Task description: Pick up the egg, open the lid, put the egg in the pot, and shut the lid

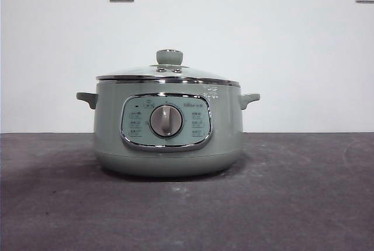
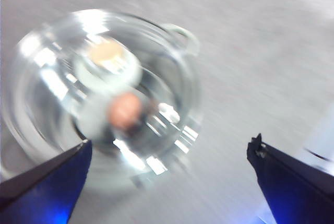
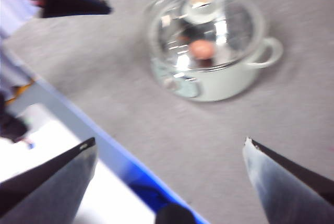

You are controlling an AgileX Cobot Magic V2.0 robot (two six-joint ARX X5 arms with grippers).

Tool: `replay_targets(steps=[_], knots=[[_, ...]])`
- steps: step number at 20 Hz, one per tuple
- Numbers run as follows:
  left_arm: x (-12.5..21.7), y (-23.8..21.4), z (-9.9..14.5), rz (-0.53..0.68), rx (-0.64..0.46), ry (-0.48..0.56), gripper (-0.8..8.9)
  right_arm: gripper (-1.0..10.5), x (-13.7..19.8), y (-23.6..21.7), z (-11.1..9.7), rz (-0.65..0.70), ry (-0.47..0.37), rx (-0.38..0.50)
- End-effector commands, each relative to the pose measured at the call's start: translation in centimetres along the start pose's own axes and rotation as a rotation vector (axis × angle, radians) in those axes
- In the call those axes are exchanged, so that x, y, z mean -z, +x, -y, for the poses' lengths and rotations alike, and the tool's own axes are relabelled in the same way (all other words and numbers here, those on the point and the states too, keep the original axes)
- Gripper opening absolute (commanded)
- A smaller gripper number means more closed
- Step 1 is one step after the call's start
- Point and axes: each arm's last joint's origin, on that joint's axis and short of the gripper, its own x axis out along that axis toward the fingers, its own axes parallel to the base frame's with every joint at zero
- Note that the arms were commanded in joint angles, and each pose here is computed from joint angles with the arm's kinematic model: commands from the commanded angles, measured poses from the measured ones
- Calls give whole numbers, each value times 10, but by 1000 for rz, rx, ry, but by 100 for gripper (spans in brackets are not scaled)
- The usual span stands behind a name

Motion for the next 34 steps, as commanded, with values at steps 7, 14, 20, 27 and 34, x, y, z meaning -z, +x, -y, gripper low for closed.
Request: replay_targets(steps=[7,14,20,27,34], knots=[[35,-69,27,-6,111,-9,-5,-9,-11,28,4,-101,21,-25],[38,-72,28,-11,104,-11,-4,1,-14,35,5,-123,35,-19],[38,-72,28,-11,104,-11,-4,1,-14,33,5,-118,34,-19],[35,-71,27,5,96,-2,-4,1,-14,33,5,-118,34,-18],[14,-101,3,472,-213,135,-4,1,-14,33,5,-118,34,-18]])
